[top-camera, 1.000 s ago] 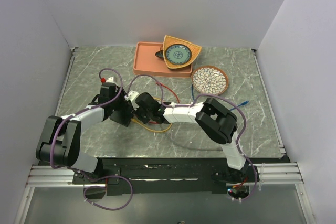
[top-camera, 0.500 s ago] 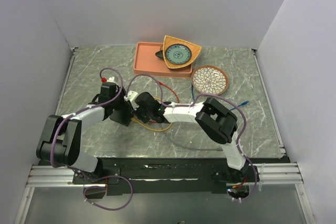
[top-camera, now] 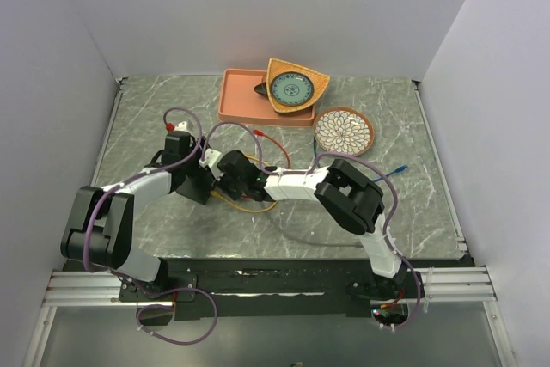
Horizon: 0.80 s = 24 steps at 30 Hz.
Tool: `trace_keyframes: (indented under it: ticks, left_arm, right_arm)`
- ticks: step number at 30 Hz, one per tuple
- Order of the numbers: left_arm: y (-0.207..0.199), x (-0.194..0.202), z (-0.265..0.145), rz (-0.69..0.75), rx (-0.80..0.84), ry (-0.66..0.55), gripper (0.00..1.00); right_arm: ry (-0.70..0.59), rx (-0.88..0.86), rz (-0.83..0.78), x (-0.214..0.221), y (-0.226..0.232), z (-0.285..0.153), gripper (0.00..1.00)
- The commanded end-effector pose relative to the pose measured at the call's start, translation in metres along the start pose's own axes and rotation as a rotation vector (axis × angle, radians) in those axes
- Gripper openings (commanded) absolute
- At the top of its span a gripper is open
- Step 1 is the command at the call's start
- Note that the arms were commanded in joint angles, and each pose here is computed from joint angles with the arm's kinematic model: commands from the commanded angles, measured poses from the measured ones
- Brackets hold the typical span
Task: Insert the plug into the switch port
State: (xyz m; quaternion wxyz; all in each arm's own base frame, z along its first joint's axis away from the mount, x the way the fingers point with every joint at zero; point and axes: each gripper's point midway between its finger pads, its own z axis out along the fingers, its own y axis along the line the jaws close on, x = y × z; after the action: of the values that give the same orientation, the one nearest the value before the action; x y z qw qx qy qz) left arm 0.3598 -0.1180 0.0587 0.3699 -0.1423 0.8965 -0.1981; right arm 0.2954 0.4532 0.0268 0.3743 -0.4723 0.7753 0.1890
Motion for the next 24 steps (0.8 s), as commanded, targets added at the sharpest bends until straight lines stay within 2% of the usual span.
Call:
trace_keyframes:
  ticks: [1, 5, 9, 13, 20, 24]
  left_arm:
    - [0.014, -0.002, -0.002, 0.013, -0.091, 0.032, 0.74]
    - [0.015, -0.036, -0.009, -0.017, -0.101, -0.056, 0.79]
    - [0.028, -0.055, -0.014, -0.026, -0.156, -0.112, 0.78]
    - [0.051, -0.054, -0.008, -0.024, -0.237, -0.114, 0.76]
    - [0.061, -0.033, 0.009, -0.003, -0.214, -0.038, 0.72]
    - [0.064, -0.043, 0.002, 0.011, -0.243, -0.083, 0.72]
  right_arm:
    - [-0.128, 0.045, 0.003, -0.044, -0.008, 0.002, 0.0]
    - [-0.143, 0.047, 0.013, -0.05, -0.009, 0.0, 0.0]
    - [-0.14, 0.048, 0.019, -0.051, -0.01, 0.003, 0.0]
    - [-0.131, 0.049, 0.013, -0.05, -0.01, 0.004, 0.0]
    - [-0.105, 0.046, -0.001, -0.044, -0.01, 0.009, 0.0]
    - [-0.096, 0.048, -0.002, -0.042, -0.011, 0.011, 0.0]
